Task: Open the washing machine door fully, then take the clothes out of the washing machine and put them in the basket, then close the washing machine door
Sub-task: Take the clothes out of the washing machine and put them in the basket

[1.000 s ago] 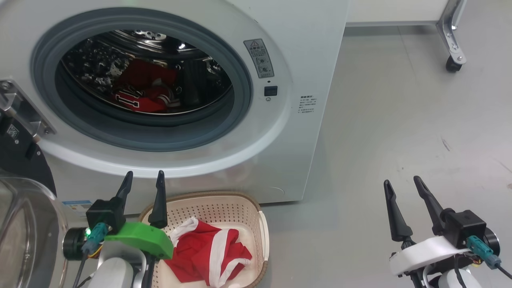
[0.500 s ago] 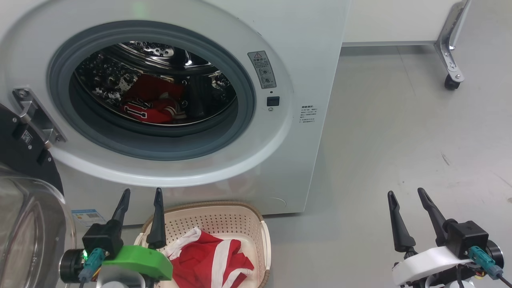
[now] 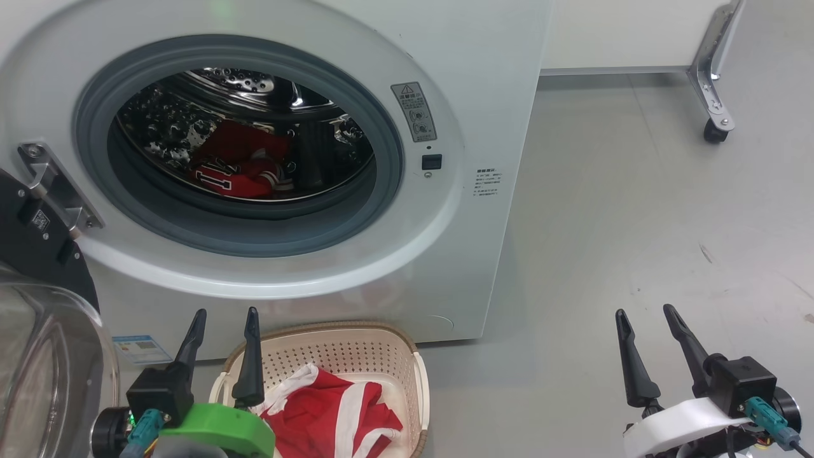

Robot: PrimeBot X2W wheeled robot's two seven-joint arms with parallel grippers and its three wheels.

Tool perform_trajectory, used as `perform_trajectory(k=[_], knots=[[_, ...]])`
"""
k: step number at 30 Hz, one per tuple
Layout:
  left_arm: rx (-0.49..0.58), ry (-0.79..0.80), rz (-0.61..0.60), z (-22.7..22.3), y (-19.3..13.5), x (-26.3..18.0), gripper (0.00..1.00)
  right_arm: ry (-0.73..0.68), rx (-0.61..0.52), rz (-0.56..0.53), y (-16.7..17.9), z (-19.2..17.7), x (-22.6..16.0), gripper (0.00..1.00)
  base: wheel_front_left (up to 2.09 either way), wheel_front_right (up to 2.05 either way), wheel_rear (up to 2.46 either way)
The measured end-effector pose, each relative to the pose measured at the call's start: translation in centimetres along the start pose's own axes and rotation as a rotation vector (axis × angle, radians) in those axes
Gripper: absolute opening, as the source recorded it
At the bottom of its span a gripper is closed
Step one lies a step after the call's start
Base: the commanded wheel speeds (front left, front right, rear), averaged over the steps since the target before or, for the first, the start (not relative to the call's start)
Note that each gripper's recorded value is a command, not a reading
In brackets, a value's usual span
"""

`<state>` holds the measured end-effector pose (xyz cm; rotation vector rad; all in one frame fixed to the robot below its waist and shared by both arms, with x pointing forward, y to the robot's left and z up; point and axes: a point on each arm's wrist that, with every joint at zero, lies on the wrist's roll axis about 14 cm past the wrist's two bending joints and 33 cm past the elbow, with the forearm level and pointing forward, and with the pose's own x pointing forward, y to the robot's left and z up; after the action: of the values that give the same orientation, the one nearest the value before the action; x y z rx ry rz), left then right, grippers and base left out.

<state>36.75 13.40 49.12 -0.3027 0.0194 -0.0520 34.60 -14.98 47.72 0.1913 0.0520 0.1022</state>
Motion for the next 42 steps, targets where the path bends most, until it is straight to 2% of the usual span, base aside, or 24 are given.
perform_trajectory(k=[18,31,42], knots=[[0.004,0.020,0.004,0.2,0.0,-0.2,1.00,-0.002,0.002,0.008,0.2,0.3,0.1,1.00,0.00,0.00,0.00],[0.012,0.122,-0.002,-2.3,0.0,0.3,1.00,0.027,0.010,0.013,0.3,-0.2,0.6,1.00,0.00,0.00,0.00],[0.043,0.242,-0.052,-5.0,-1.0,4.3,1.00,0.045,0.014,0.024,0.1,-0.6,2.4,1.00,0.00,0.00,0.00]])
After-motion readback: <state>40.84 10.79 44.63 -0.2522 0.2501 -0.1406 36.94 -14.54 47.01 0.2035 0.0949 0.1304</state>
